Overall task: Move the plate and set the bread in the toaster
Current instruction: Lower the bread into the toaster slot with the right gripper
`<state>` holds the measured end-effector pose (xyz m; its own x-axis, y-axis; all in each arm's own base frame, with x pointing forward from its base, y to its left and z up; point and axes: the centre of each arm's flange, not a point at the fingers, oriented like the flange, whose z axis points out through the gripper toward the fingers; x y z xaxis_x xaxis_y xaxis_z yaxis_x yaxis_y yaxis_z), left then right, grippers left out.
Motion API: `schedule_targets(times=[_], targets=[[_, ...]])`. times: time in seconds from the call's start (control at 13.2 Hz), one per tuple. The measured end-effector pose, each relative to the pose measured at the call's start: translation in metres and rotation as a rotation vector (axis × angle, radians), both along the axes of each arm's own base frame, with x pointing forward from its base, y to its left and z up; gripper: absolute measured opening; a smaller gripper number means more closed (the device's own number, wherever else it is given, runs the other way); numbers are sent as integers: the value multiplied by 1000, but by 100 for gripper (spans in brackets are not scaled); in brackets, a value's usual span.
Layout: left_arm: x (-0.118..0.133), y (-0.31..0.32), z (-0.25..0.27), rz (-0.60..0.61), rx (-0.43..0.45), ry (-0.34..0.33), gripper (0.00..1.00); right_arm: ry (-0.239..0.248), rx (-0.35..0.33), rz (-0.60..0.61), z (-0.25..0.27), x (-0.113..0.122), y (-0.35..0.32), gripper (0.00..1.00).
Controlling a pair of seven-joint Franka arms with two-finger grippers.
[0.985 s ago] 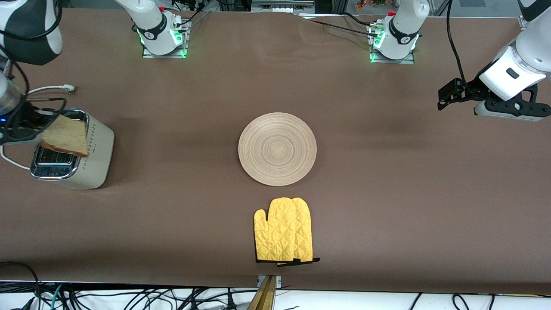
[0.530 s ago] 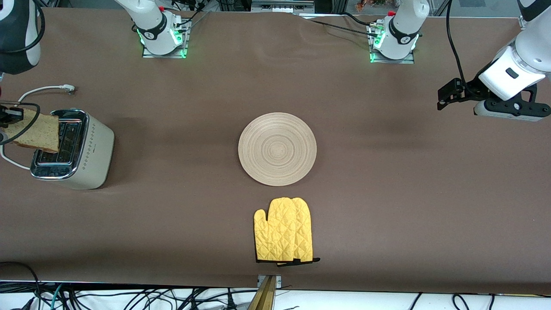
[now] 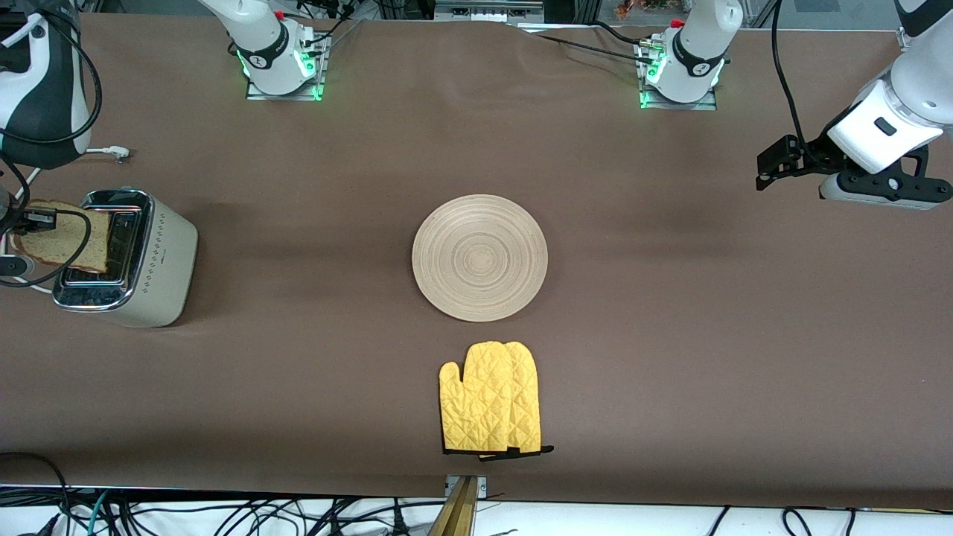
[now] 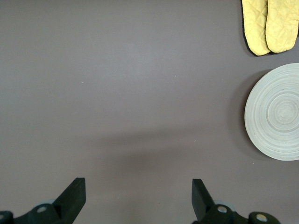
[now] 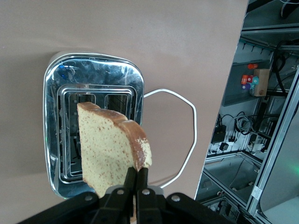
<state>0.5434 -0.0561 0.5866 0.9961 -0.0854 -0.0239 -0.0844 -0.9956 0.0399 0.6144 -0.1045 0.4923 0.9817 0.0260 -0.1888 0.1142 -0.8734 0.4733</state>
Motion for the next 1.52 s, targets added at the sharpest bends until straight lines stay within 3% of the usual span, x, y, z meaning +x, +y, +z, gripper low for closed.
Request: schedule_targets(times=[1.52], targets=[[-1, -1, 0, -3, 1, 5, 100, 45, -23, -63, -43, 3, 7, 3]])
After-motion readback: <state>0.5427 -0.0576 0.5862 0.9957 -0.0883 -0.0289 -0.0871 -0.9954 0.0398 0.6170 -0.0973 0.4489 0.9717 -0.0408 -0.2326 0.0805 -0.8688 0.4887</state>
